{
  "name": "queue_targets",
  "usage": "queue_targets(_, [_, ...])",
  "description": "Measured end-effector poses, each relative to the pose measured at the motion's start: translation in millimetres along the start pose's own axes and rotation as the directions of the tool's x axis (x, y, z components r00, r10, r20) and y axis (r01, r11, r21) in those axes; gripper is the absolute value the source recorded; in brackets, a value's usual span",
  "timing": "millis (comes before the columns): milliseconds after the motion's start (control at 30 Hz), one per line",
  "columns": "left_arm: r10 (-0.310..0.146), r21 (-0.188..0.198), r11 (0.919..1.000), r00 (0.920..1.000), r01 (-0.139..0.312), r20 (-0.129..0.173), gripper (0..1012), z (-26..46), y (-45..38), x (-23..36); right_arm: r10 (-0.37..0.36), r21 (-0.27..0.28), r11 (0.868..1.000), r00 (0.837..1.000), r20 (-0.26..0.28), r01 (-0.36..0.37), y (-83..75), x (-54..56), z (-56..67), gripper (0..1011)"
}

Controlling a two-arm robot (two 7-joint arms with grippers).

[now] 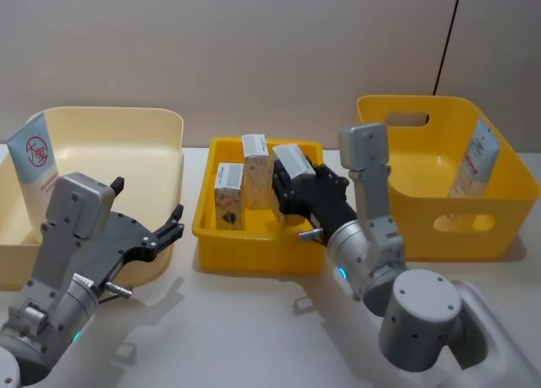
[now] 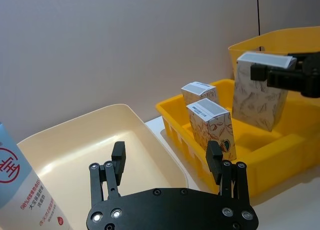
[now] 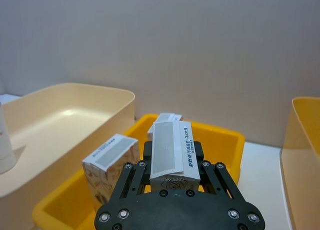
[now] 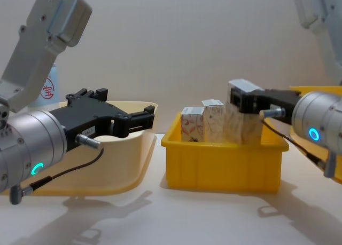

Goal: Bimanual collaborative sorting of washing and personal care products

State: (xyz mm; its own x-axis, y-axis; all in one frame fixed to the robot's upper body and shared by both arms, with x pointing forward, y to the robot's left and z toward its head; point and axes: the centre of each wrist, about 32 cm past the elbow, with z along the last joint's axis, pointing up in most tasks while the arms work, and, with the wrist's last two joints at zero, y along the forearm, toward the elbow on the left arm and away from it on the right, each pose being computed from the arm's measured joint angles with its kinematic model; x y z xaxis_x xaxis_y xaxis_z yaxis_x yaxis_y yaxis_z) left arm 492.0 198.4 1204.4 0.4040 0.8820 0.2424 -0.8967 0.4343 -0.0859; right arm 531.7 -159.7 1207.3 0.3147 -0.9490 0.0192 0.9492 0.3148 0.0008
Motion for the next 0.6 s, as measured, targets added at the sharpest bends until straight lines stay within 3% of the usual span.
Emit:
queue_targets(267, [0.0,0.0,1.0,1.0,0.0,0.0,1003,0.0,0.0,0.0,0.028,0.119,0.992,0.999,0.02,-0.03,-1.2,10.1,5.9,421])
queue_targets(600, [0.0,0.0,1.0,1.0,0.0,0.0,1003,0.0,0.0,0.0,0.037,0.27,0.961,0.998,0.05,-0.05,-2.7,26.0,16.1,422])
